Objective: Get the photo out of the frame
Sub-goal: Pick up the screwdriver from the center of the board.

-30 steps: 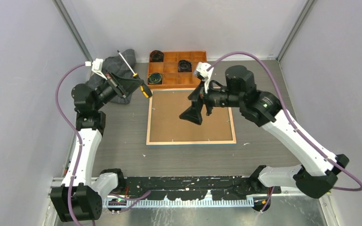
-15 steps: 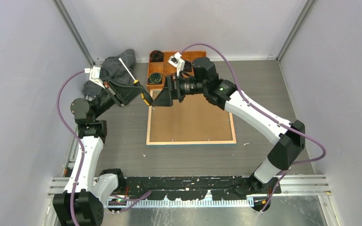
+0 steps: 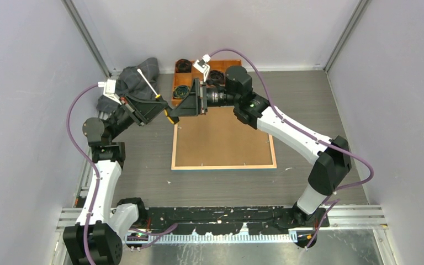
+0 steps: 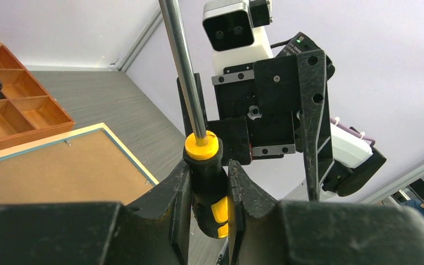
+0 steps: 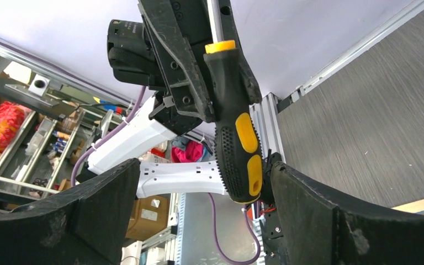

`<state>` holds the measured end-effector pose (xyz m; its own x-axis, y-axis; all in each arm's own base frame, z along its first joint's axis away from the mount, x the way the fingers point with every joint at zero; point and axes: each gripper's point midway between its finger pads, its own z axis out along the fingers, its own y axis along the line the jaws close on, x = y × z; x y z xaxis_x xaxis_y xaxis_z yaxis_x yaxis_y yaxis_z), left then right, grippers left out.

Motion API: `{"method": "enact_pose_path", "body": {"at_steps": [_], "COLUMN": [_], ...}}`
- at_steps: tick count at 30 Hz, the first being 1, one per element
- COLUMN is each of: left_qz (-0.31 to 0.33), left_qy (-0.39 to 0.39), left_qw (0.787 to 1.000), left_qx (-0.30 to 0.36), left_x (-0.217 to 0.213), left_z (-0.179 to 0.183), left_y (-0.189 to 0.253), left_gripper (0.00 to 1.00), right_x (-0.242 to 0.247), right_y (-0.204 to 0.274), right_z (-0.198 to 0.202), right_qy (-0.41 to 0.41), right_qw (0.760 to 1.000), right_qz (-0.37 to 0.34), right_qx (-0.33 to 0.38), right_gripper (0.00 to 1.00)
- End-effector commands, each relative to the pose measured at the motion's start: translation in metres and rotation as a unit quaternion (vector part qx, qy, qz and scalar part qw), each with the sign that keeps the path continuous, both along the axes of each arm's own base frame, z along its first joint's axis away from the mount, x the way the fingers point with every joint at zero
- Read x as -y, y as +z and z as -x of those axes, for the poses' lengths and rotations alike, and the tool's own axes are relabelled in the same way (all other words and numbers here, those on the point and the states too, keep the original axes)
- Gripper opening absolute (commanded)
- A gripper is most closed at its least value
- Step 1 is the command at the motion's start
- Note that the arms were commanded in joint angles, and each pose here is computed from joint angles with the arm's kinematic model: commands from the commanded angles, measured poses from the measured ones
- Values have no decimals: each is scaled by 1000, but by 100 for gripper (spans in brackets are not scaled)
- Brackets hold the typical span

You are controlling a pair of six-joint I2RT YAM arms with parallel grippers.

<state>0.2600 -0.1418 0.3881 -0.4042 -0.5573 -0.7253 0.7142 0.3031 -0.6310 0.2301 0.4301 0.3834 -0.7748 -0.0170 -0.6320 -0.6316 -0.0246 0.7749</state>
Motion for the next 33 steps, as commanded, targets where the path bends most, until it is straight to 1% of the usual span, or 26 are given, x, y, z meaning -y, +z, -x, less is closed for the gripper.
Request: {"method": "enact_pose_path", "body": {"at_steps": [1, 7, 10, 15, 20, 22, 23, 25, 26, 27, 29, 30, 31, 32, 33], "left_qz": [5, 9, 9, 8, 9, 8, 9, 8, 9, 9, 13, 13, 12, 7, 0], "left_qy": [5, 7, 8, 8, 10, 11, 11, 11, 12, 13, 20, 23, 22, 20, 17], "left_qw": [999, 999, 999, 999, 999, 999, 999, 999, 999, 999, 998, 998, 998, 998, 998], "left_qx": [50, 48, 45, 47, 47, 48, 47, 47, 48, 49, 50, 54, 56, 57, 65], "left_x": [-2, -3, -3, -3, -4, -4, -4, -4, -4, -5, -8, -10, -10, -9, -9], "left_z": [11, 11, 10, 11, 10, 10, 10, 10, 10, 10, 9, 10, 11, 12, 15], "left_y": [19, 19, 16, 17, 17, 17, 16, 16, 17, 17, 22, 27, 31, 32, 38], "left_gripper": [0, 1, 0, 1, 0, 0, 1, 0, 0, 0, 1, 3, 12, 23, 37], "right_x": [-2, -5, -7, -12, -18, -19, -19, -19, -18, -17, -13, -10, -4, 2, 11], "right_y": [8, -12, -11, -3, -6, -7, -7, -4, -3, -3, -7, -11, -12, -21, -20], "right_z": [8, 4, 3, 6, 8, 9, 9, 10, 11, 12, 13, 11, 11, 8, 4], "right_qy": [13, 1, 7, 24, 33, 36, 38, 41, 42, 43, 39, 28, 17, 7, -15], "right_qw": [1000, 1000, 1000, 999, 998, 998, 998, 998, 998, 998, 999, 999, 999, 999, 997], "right_qz": [-23, -9, -13, -35, -34, -34, -35, -38, -39, -39, -26, -12, 0, 20, 32], "right_qx": [4, 4, -7, -29, -35, -38, -37, -37, -34, -28, -5, 9, 29, 46, 70], "right_gripper": [92, 91, 83, 75, 73, 70, 67, 56, 48, 37, 19, 13, 6, 3, 1]}}
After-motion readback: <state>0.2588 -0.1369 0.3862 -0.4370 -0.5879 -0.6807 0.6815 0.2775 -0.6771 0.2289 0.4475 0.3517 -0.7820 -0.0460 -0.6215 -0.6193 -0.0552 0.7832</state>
